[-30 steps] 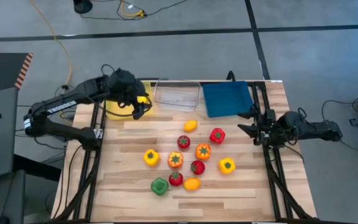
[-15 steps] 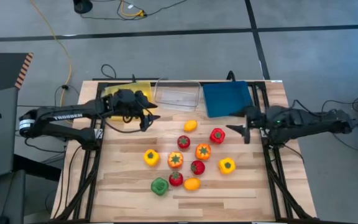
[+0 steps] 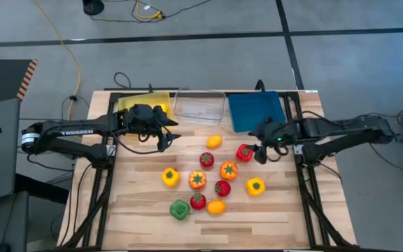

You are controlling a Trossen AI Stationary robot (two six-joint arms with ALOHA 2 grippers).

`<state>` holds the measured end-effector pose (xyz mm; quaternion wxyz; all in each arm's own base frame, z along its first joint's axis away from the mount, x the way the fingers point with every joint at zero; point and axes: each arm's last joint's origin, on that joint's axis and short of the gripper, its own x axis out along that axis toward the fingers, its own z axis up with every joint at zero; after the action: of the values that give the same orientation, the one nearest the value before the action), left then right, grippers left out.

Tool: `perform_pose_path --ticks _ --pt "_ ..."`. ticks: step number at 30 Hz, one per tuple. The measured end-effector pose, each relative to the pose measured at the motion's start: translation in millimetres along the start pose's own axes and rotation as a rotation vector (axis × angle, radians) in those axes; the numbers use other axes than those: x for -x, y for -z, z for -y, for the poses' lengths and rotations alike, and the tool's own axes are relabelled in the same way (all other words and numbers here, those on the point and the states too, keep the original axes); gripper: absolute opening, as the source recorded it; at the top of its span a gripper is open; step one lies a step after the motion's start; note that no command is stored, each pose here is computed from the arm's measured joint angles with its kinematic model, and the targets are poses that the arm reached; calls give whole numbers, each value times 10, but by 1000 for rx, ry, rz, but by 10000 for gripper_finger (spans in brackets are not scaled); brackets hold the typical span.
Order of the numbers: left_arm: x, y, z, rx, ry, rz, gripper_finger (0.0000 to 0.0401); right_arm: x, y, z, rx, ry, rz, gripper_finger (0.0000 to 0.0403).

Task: Sort produce into baskets
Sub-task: Put the red bell pepper into the blue bin

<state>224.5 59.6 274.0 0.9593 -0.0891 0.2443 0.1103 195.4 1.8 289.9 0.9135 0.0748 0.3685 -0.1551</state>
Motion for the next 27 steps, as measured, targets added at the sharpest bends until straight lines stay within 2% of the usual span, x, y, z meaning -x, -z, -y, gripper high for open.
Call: perform_pose_path --ticks 5,27 --pt "0 0 0 -22 0 0 254 -159 -56 -36 -6 42 -109 286" --pt "0 1 0 -23 0 -1 254 -738 53 -174 51 93 -314 286"
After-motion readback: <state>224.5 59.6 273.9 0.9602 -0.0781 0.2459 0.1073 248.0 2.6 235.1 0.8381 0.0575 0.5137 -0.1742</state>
